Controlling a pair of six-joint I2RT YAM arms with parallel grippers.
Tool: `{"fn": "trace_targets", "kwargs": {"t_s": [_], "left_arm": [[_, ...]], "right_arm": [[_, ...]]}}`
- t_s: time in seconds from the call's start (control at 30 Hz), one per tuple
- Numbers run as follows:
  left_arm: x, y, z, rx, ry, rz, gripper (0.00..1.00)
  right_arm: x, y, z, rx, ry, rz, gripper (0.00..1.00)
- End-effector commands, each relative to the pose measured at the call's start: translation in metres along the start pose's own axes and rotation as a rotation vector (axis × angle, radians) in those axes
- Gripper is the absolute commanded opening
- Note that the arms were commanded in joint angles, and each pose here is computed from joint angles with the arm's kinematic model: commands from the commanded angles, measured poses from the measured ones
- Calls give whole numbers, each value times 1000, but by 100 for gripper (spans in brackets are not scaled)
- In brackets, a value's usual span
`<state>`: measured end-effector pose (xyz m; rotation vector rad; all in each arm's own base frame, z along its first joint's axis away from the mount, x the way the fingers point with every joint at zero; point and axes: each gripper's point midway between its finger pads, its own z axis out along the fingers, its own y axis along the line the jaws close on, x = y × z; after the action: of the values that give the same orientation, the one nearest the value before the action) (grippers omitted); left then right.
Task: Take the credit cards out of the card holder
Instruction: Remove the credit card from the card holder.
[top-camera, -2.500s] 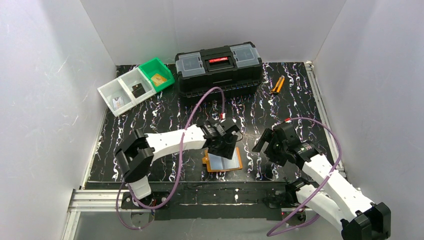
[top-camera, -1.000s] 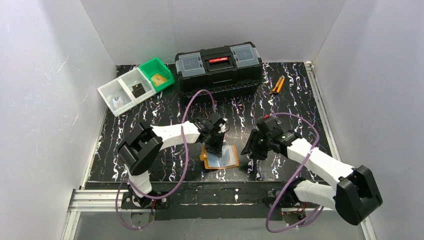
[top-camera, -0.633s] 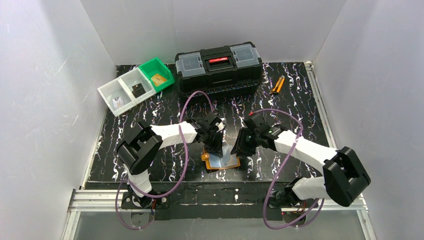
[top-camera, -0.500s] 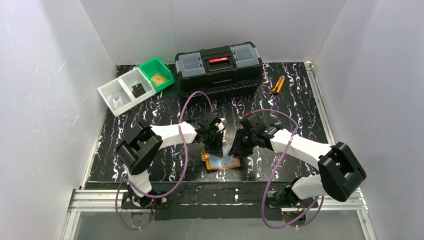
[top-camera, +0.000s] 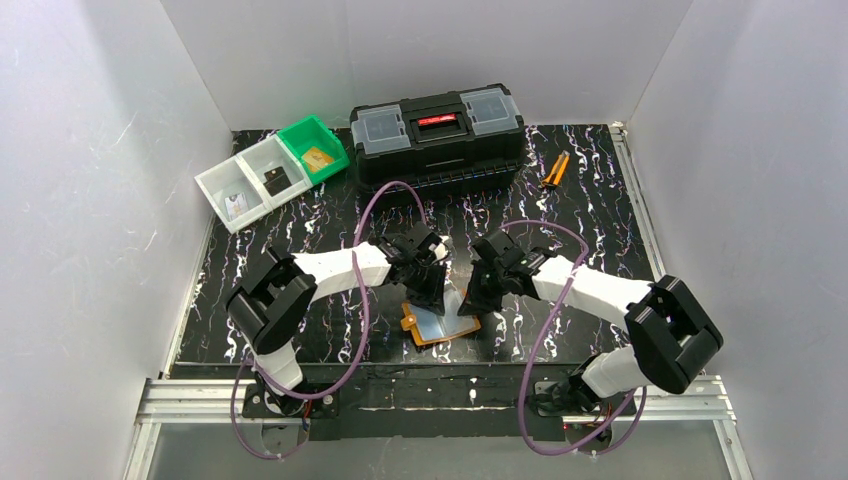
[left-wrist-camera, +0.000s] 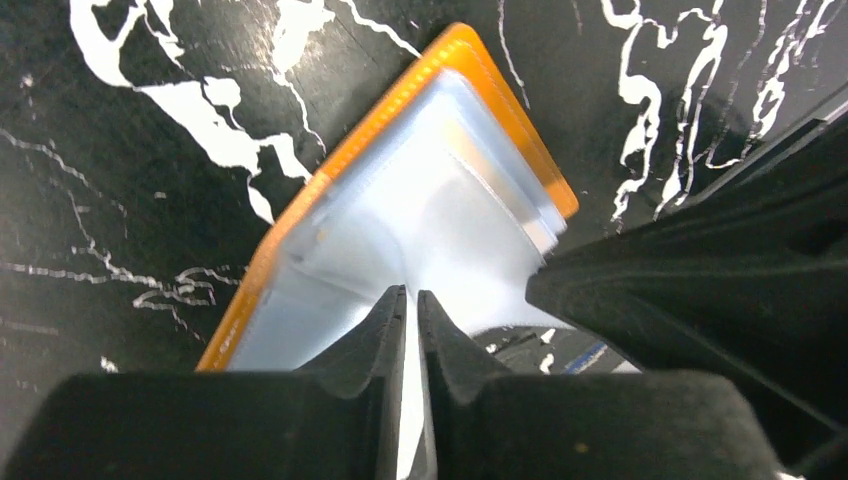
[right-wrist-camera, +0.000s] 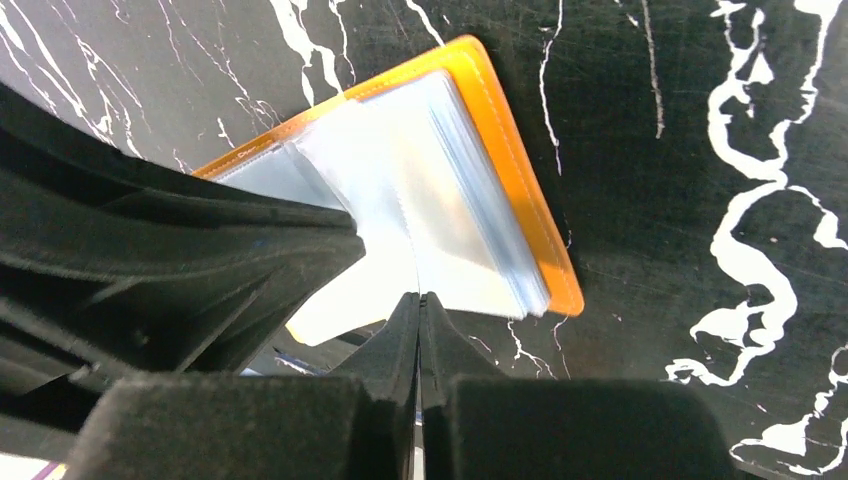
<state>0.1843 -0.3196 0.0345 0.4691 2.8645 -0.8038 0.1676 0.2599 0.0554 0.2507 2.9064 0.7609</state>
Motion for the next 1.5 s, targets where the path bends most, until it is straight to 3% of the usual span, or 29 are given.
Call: {"fn": "trace_targets", "kwargs": {"t_s": [0.0,0.07,0.23,0.47,0.6,0.93,1.0,1.13,1.23,1.33,1.47], "left_arm": [[-11,-22,-39,35,-41,59,16],[-14,-23,-48,27,-56,69,22],[-14,-21,-62,-7,-64,84,23],[4,-2,-65,-74,-28,41,8],[15,11,-70,-113,-35,-13,2],[25,45,-88,-199,-77,-118,0],[27,57,-96,-241,-75,-132,0],[32,107,-121,-475,-148,-171,0],[27,122,-142,-567,-270,-228,0],[39,143,-143,-666,-260,-307,0],[48,146,-112,-621,-182,-354,0]], "right_arm": [[-10,5,-16,-9,-82,17,1],[-11,2,-21,-6,-107,20,1],[-11,-5,-33,17,-138,14,1],[-6,-3,-37,-18,-143,33,1],[6,7,-26,-36,-85,1,1],[22,67,17,-81,65,-120,1],[15,81,23,-66,57,-137,1],[11,78,17,-33,24,-131,1],[18,71,17,-27,30,-123,1],[18,73,15,-31,23,-131,1],[20,77,14,-36,24,-148,1]]}}
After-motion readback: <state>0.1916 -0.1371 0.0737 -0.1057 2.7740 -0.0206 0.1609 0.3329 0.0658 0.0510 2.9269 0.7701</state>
